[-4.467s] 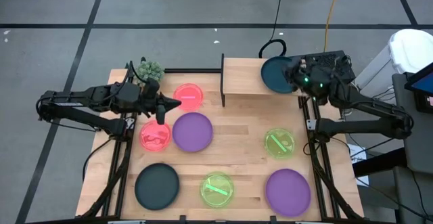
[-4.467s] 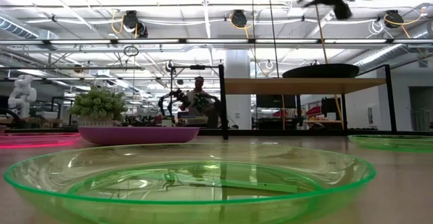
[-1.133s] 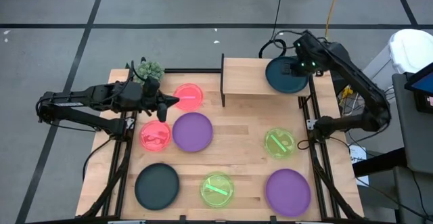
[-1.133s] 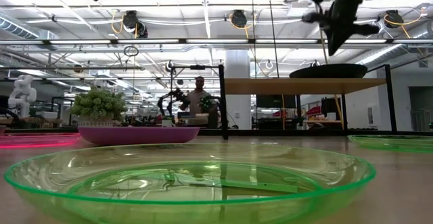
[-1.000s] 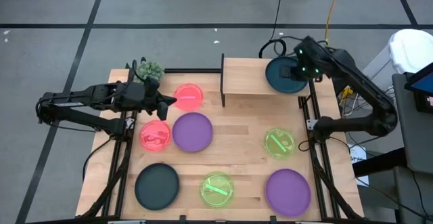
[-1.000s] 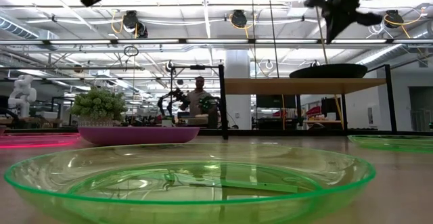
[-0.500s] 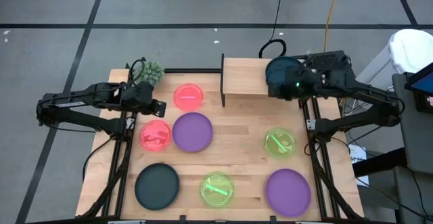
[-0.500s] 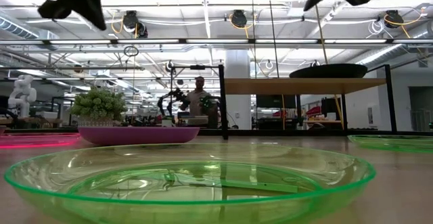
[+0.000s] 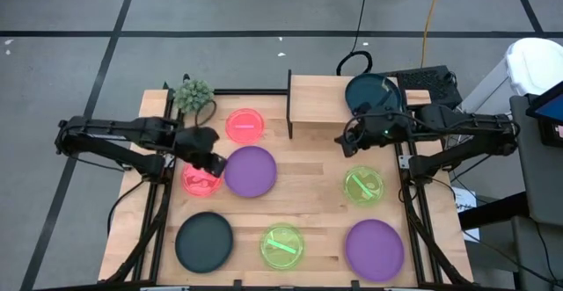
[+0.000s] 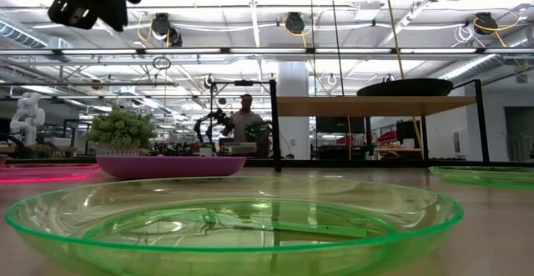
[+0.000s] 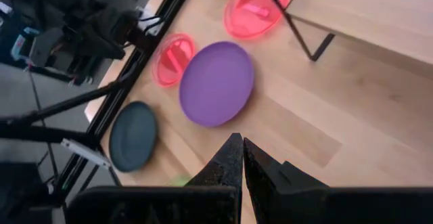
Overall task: Place and stack plates onto a shelf
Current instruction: Put the left green plate on the shelf
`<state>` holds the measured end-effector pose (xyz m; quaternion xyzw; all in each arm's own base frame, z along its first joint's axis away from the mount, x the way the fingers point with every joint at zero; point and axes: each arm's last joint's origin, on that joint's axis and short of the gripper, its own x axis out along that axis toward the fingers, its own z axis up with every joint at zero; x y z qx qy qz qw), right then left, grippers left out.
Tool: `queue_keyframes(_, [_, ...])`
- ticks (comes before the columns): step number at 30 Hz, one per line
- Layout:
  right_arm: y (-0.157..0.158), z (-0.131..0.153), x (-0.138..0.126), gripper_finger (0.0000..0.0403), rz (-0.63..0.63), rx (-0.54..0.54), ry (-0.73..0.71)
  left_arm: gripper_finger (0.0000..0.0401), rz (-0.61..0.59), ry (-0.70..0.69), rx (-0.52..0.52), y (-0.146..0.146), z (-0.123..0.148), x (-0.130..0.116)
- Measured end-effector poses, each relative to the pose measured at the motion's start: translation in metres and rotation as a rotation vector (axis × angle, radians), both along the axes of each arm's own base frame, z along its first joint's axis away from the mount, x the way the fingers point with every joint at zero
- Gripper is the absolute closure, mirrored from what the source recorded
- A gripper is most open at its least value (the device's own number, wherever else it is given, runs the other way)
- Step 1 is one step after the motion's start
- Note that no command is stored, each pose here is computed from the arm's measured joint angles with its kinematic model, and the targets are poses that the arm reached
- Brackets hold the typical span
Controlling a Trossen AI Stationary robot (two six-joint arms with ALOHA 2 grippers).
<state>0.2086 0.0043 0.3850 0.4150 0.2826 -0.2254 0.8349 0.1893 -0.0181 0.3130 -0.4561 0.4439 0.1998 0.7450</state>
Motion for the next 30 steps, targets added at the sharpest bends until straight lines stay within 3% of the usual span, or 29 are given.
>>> queue_keyframes(5, [0.008,0.000,0.000,0.0403,0.052,-0.018,0.003,0.0307,-0.119,-0.069,-0.023,-0.028,-0.005,0.022])
queue_keyframes(11, [0.015,0.000,-0.001,0.0403,0.112,-0.047,0.007,0.0298,-0.252,-0.102,-0.014,-0.062,-0.024,0.051])
queue_keyframes(21, [0.027,-0.001,-0.003,0.0403,0.195,-0.081,0.018,0.0292,-0.253,-0.048,-0.138,-0.113,-0.068,0.087])
queue_keyframes(25, [0.028,-0.001,-0.003,0.0403,0.206,-0.094,0.019,0.0252,-0.250,0.002,-0.142,-0.121,-0.084,0.093])
queue_keyframes(30, [0.027,0.000,-0.002,0.0403,0.214,-0.108,0.015,0.0169,-0.195,0.051,-0.162,-0.125,-0.100,0.100])
